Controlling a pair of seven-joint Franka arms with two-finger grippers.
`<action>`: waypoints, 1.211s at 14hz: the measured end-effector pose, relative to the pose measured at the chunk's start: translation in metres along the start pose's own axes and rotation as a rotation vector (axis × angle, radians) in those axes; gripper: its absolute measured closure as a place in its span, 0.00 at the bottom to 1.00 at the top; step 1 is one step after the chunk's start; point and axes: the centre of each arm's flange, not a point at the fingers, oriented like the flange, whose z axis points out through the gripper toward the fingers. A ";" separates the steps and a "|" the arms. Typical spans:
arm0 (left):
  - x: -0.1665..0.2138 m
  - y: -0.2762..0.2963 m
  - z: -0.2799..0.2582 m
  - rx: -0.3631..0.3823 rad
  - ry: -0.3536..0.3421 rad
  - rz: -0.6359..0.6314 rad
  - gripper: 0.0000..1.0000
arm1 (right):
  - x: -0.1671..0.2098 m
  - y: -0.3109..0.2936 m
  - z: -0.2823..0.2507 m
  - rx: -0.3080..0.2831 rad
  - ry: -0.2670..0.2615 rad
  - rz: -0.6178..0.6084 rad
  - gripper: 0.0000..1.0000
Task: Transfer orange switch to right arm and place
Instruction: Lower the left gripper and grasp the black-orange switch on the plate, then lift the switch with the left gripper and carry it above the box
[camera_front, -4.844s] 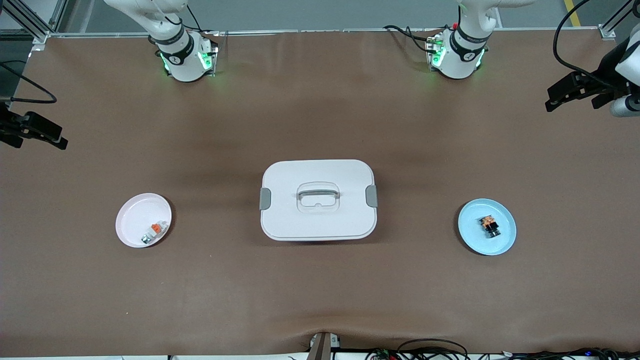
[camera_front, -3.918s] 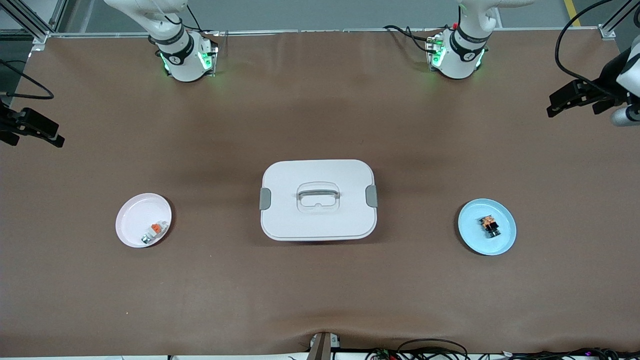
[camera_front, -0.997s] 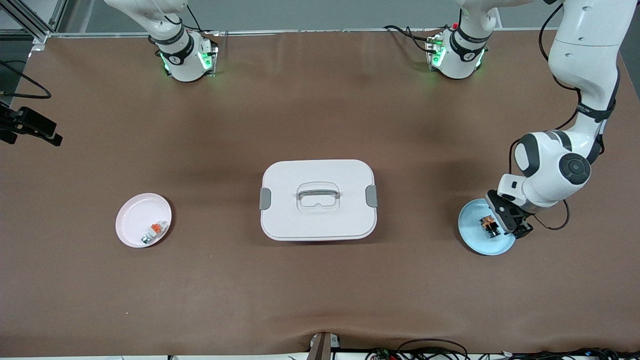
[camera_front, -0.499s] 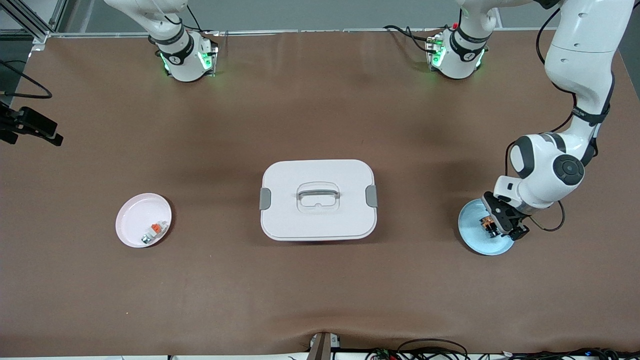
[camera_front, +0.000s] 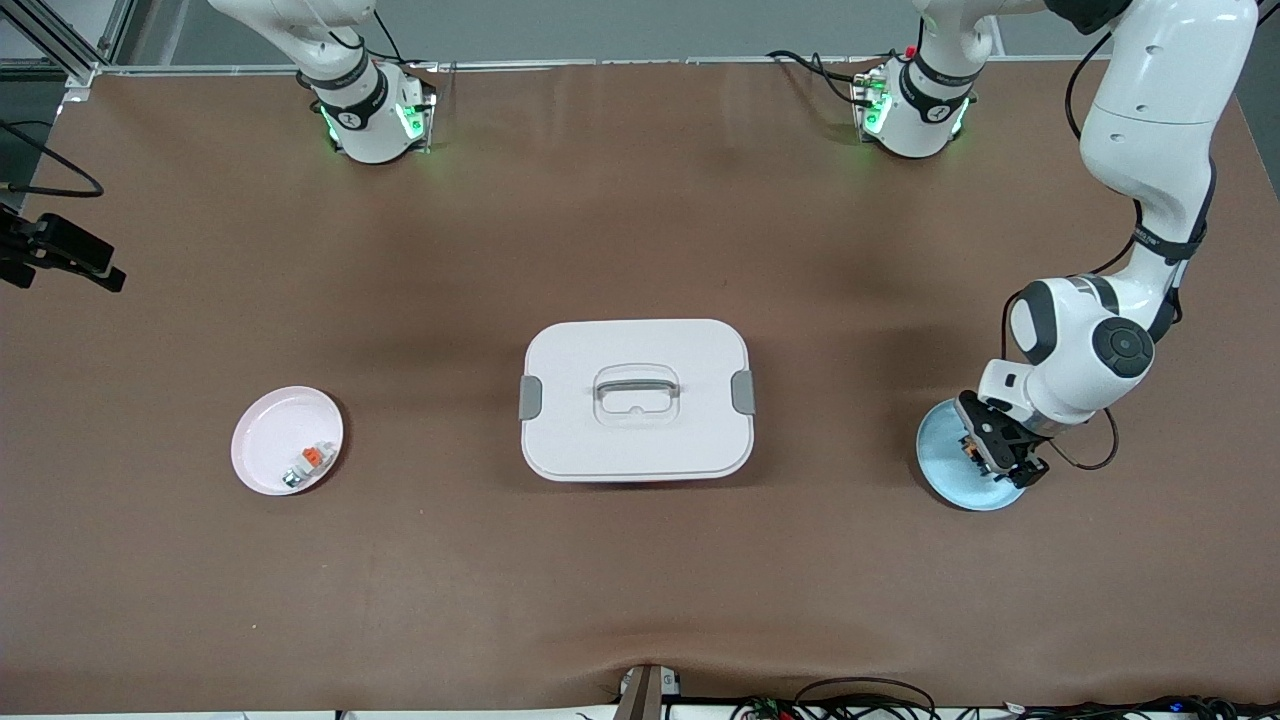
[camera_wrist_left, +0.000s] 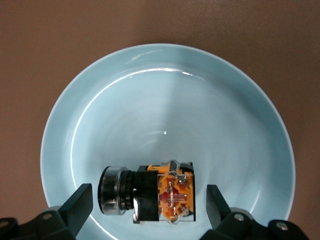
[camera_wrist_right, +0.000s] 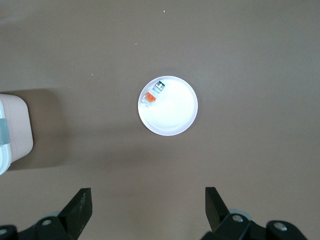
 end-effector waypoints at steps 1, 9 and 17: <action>0.000 0.001 0.002 -0.002 0.000 0.000 0.00 | 0.000 0.000 0.000 0.000 0.000 0.000 0.00; 0.006 -0.005 -0.004 0.033 0.011 0.014 0.27 | 0.000 0.000 0.000 0.000 -0.001 0.000 0.00; 0.084 -0.028 -0.115 -0.076 0.042 0.030 0.27 | 0.000 0.000 0.001 0.000 -0.002 0.000 0.00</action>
